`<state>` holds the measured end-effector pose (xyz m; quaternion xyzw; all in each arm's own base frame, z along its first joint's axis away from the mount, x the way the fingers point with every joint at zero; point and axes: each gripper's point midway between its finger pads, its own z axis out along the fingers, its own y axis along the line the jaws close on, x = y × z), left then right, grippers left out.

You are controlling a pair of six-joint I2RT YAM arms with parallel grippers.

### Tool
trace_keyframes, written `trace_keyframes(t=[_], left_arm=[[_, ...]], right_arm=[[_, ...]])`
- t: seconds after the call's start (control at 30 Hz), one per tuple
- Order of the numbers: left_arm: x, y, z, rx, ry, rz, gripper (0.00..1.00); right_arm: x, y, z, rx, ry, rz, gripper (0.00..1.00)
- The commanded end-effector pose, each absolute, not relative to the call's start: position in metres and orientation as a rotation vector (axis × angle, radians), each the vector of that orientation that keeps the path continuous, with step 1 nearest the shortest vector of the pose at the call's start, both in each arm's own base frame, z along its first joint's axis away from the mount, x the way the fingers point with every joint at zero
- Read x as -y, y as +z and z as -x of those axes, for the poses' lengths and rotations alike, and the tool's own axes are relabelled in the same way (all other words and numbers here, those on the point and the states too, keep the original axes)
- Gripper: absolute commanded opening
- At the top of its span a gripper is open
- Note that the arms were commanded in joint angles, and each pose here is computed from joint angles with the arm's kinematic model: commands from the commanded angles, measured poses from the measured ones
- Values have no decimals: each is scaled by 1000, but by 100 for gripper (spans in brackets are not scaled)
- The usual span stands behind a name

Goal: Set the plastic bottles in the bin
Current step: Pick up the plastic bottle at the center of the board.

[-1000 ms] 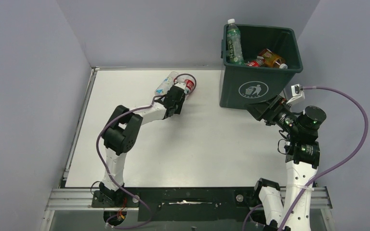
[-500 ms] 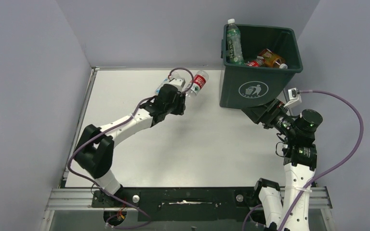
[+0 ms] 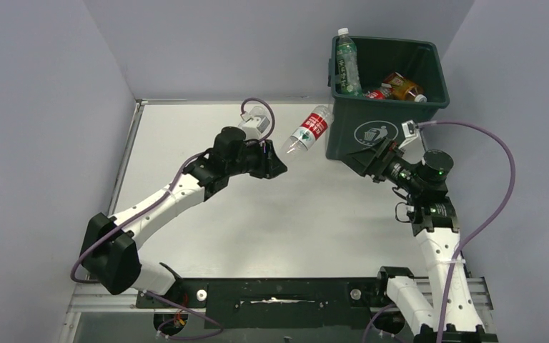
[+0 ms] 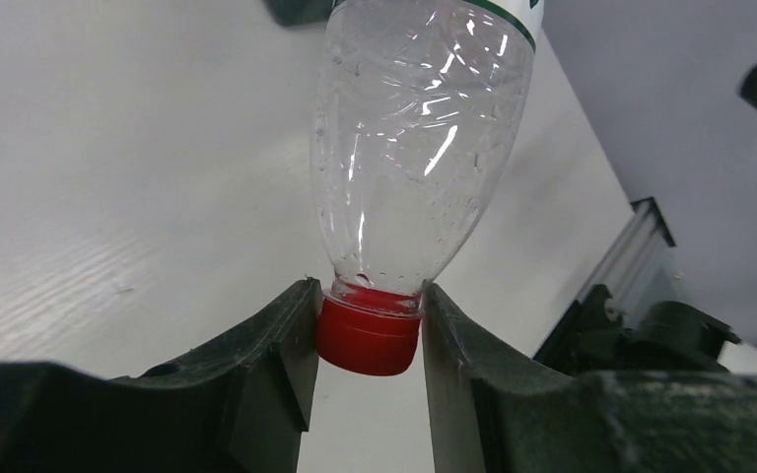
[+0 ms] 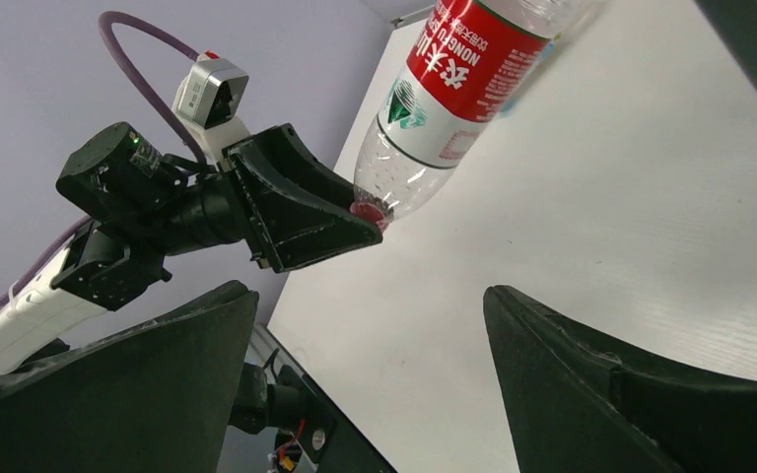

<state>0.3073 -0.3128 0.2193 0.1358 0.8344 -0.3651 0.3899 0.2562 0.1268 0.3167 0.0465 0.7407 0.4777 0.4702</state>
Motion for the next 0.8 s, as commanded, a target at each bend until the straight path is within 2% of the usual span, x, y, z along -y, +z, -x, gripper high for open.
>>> trace_keyframes(t=[0.0,0.43,0.77], left_arm=[[338,268,-275,-1990,-1265,-375,33],[352,316,-222,-1855,-1573,-407,34],[371,305,-196,-1876,-1655,-465,34]], right_arm=[[-138,341,-276,-1718,1156,-77,89],[-159,347,-306,-1710,1148,-78,93],[-174,366,-311,-1653,1167,-73,94]])
